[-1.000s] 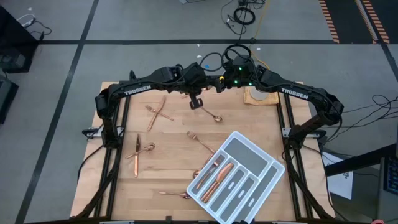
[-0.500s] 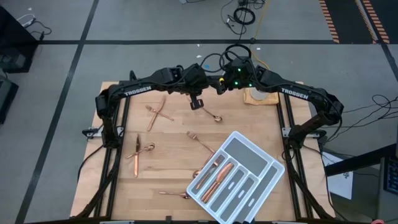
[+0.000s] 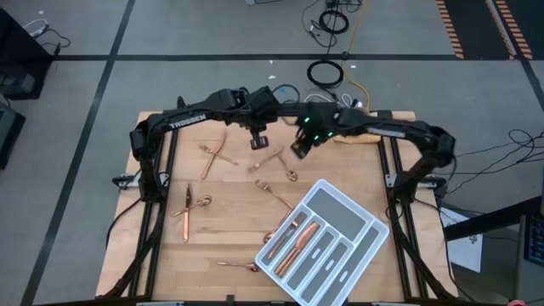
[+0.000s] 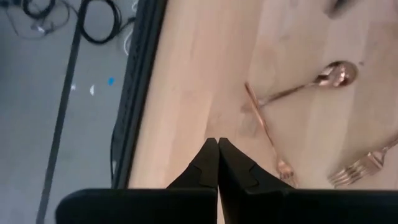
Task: Sort silverware
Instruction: Put the gold fork into the silverware tray
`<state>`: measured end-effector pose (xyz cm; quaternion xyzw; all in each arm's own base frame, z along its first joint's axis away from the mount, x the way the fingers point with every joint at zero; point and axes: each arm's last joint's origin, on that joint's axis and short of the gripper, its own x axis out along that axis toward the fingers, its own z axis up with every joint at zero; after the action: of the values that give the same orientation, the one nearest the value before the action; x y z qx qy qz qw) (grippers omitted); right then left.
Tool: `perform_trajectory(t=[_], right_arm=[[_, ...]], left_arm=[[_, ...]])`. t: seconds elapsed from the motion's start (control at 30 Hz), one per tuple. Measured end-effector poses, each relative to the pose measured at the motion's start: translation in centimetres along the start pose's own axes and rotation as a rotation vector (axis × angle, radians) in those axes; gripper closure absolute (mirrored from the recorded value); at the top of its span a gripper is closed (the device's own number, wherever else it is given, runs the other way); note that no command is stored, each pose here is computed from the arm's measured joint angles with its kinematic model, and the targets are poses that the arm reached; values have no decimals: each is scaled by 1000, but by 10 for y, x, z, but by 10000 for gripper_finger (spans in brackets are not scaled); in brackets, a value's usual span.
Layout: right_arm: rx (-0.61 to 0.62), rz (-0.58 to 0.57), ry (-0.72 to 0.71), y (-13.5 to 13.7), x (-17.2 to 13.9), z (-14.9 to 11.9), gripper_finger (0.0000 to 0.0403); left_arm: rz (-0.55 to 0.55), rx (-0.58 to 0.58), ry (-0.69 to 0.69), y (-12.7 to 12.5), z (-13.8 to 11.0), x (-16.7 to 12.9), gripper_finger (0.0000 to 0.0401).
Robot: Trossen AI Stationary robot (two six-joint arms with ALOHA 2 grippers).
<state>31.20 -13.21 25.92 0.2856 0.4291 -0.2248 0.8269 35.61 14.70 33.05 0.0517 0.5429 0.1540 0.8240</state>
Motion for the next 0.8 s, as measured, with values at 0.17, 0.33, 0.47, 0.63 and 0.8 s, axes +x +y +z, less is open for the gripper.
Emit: perform_trajectory(t=[0.17,0.33,0.47,0.63,0.8], right_arm=[[-125,-4,82,17,40,0,238],[-354,0,163,29,54,22,238],[-521,0,243,46,72,43,238],[-514,9,271,71,97,70,238],[-738,35,267,103,117,71,238]], left_arm=[[-73,-78,0,20,-22,-37,400],[7,-210,-80,40,-50,-94,400],[68,-343,-204,45,-75,-145,400],[160,-435,-306,42,-98,-187,401],[192,-403,-359,36,-118,-214,401]])
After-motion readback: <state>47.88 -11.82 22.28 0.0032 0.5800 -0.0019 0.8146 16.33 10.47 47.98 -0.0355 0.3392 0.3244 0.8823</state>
